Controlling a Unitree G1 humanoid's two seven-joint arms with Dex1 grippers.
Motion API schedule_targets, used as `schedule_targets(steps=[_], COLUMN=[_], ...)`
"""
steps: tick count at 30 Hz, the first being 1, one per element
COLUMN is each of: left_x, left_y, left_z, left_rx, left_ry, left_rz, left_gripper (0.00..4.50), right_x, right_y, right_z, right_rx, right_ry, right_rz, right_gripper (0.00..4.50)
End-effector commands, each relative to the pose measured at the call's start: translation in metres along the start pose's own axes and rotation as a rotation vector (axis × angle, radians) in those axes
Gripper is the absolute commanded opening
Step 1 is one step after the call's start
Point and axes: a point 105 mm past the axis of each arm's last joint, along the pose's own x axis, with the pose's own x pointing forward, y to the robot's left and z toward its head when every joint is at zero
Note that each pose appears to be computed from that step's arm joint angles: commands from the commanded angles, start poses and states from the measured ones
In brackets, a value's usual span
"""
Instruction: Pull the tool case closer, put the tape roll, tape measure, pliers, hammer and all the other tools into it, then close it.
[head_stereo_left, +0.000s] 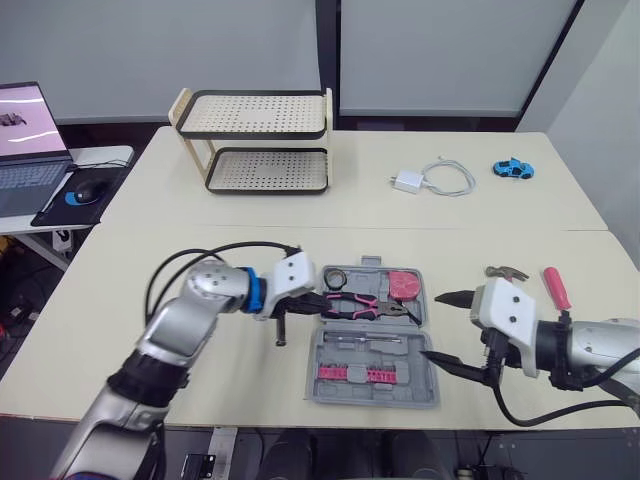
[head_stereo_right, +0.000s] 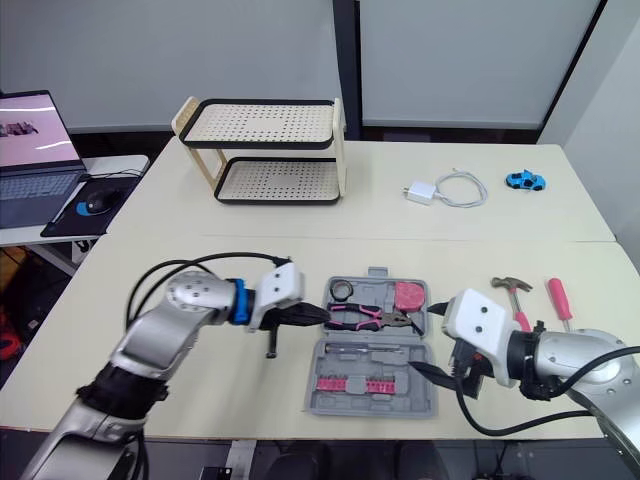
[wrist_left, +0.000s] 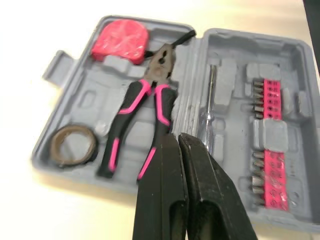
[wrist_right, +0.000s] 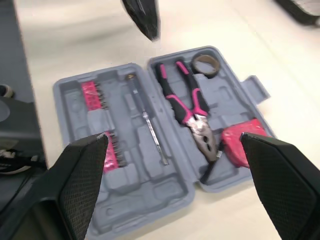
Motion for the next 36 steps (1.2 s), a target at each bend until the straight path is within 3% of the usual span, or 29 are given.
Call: schedule_targets(steps=[1,10,11,14,25,36], left_x=[-0.038,-0.097,-0.101,-0.105,-0.114,-0.113], left_y=[0.007,0.008,0.003,-0.007,-0.026,-0.019], left_z=[-0.011,-0.083,-0.091,-0.101,-0.122,-0.104], left_rx=[-0.042,-0.216,-0.241,-0.281,-0.351,-0.280], left_ry=[-0.009,0.051,0.049,0.039,0.034,-0.009], left_rz=[0.140,0.493,0.524,0.559,0.652,0.638], left_gripper=[0.02,0.02,0.20,0.88,4.47,4.47], right_x=[-0.026,-0.109,-0.117,-0.131,-0.152,-0.139], right_y=[-0.024,-0.039,-0.037,-0.033,-0.032,-0.041], right_z=[-0.005,-0.079,-0.087,-0.101,-0.128,-0.117], right_rx=[-0.038,0.162,0.194,0.244,0.350,0.332], right_ry=[0.007,0.182,0.195,0.208,0.241,0.203], right_rz=[-0.148,-0.438,-0.470,-0.518,-0.564,-0.512], right_gripper=[4.50,4.50,4.50,4.50,4.50,4.50])
